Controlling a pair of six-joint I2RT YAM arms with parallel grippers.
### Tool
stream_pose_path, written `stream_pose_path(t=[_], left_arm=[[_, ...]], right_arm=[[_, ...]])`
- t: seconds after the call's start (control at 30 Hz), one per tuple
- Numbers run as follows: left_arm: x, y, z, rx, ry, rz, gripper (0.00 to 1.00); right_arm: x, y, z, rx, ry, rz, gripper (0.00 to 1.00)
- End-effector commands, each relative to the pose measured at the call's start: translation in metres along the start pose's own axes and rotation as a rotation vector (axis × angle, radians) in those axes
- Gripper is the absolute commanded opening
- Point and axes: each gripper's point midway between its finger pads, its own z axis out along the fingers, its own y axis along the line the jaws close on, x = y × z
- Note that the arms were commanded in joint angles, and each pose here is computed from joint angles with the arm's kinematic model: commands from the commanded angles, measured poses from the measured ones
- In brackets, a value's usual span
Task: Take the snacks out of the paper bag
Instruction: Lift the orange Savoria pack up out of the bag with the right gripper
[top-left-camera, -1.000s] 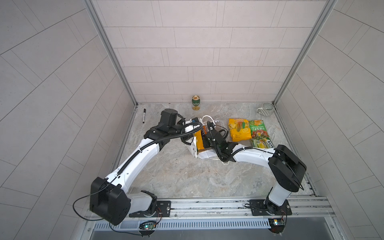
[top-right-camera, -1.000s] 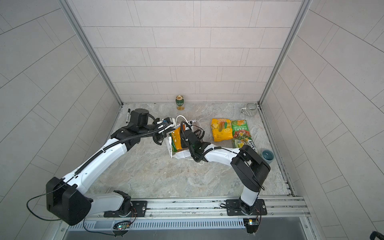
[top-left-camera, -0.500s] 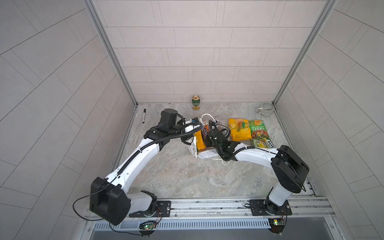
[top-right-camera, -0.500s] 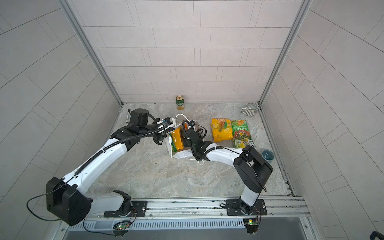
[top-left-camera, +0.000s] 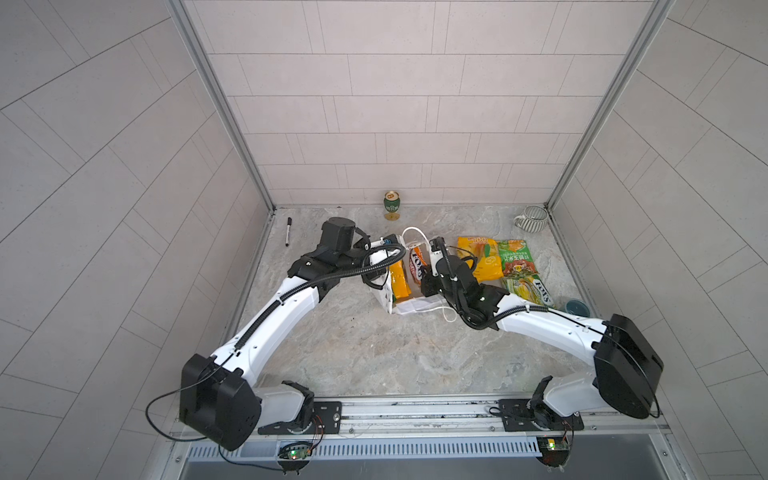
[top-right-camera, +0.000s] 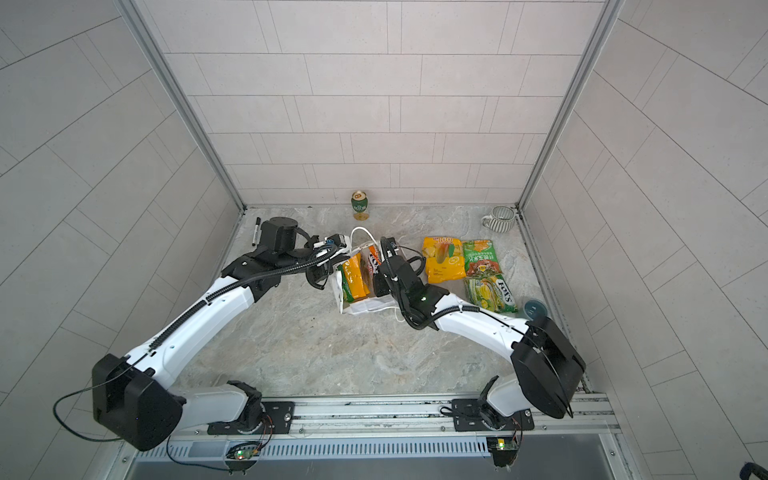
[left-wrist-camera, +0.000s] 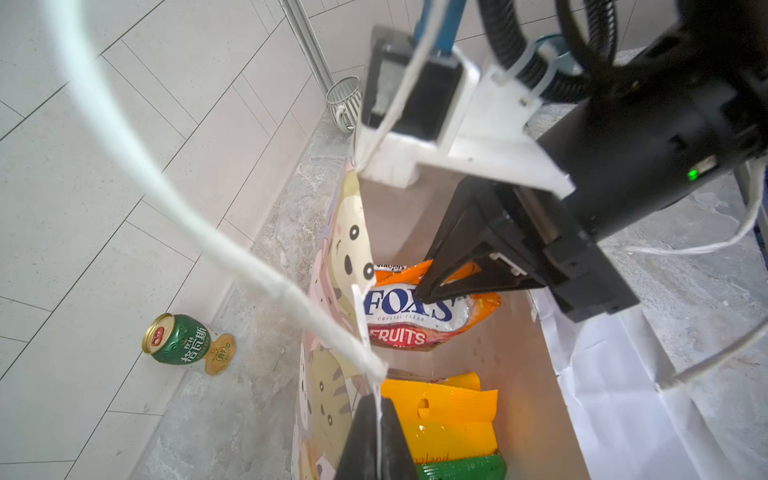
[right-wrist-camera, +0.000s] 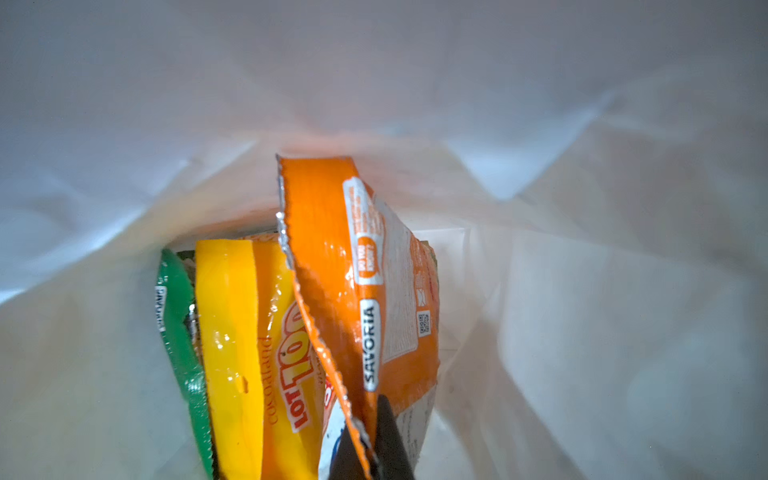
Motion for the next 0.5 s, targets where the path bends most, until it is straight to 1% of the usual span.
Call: stream_pose_path(t=[0.0,0.17,0.37,0.47], left_arm=[[-0.008,-0.002,-0.003,0.002,-0.024,0.032,0.00],[-0.006,0.000,-0.002,-0.006,-0.016,0.030,0.00],[-0.004,0.001,0.000,-0.009,-0.010,0.024,0.00],[-0.003,0.002,0.001,-0.010,-0.003,0.018,0.00]], right_arm=[[-0.019,0.007,-0.020,-0.063,-0.060,-0.029,0.00],[-0.028,0.017,-0.041,-0.143,-0.087,-0.062,0.00],[-0.038,0.032,-0.067,-0.256,-0.136,-0.131,0.00],[-0.042,0.034,-0.079,-0.283,-0.155,-0.162,0.00]])
